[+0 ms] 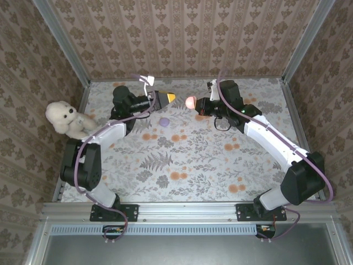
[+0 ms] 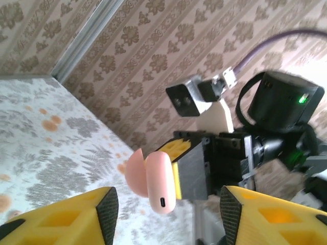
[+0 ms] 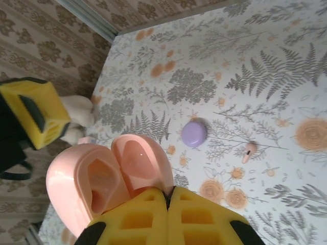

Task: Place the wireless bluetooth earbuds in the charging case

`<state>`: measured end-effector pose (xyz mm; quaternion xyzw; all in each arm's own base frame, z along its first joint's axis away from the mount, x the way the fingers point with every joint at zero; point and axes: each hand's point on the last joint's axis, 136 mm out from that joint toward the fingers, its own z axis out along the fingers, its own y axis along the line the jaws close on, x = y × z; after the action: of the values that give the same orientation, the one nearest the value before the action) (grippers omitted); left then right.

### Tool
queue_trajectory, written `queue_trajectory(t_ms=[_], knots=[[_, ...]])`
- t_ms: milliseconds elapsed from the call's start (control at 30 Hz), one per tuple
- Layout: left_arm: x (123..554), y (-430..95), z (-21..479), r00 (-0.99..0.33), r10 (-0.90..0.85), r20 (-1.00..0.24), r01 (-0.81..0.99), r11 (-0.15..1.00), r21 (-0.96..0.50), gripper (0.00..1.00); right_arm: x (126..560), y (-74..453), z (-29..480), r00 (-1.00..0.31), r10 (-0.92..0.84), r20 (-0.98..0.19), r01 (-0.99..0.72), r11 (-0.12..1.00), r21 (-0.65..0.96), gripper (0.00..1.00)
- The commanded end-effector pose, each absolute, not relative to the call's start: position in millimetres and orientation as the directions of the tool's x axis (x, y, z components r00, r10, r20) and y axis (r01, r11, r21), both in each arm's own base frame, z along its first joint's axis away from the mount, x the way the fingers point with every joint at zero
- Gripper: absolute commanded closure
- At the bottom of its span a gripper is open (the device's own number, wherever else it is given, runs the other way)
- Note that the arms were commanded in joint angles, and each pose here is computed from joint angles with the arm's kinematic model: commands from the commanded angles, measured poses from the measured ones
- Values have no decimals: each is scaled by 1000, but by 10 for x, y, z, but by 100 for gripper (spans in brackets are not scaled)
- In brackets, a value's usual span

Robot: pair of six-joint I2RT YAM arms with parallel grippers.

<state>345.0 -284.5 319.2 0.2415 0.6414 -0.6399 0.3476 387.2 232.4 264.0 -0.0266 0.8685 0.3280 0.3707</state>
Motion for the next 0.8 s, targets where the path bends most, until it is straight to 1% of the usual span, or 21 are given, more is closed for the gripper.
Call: queue_trajectory(t_ms=[0,67,100,133,167,200,400,567,667,767], knots=[[3251,-2861,3086,-540,57,-840,834,175,-524,38,3845,2157,2738,-682,101,-725,-315,853,416,100],[3196,-2875,3010,-496,162,-853,856,255,-449,35,3849,2120,2753,-667,68,-742,-327,868,373,100],[3202,-2872,2982,-486,193,-852,859,284,-426,32,3859,2102,2760,-659,55,-750,-329,875,354,100],[3229,-2858,2974,-480,205,-853,859,308,-410,22,3862,2094,2770,-652,41,-757,-336,880,337,100],[3245,-2849,2978,-478,209,-853,857,322,-402,10,3866,2087,2791,-645,33,-764,-341,882,326,100],[3281,-2832,2974,-478,210,-853,853,342,-394,0,3870,2087,2809,-638,21,-770,-351,882,315,100],[3499,-2698,3061,-453,207,-867,821,476,-315,0,3868,2073,2947,-588,-45,-808,-400,884,242,100],[3844,-2438,3124,-451,139,-882,696,673,-250,0,3866,2105,3068,-531,-112,-840,-459,871,174,100],[3986,-2282,3175,-446,64,-893,652,707,-275,0,3874,2140,3130,-492,-158,-856,-490,863,122,100],[4170,-2110,3184,-475,-47,-879,599,714,-362,0,3879,2184,3185,-451,-201,-870,-514,855,69,100]])
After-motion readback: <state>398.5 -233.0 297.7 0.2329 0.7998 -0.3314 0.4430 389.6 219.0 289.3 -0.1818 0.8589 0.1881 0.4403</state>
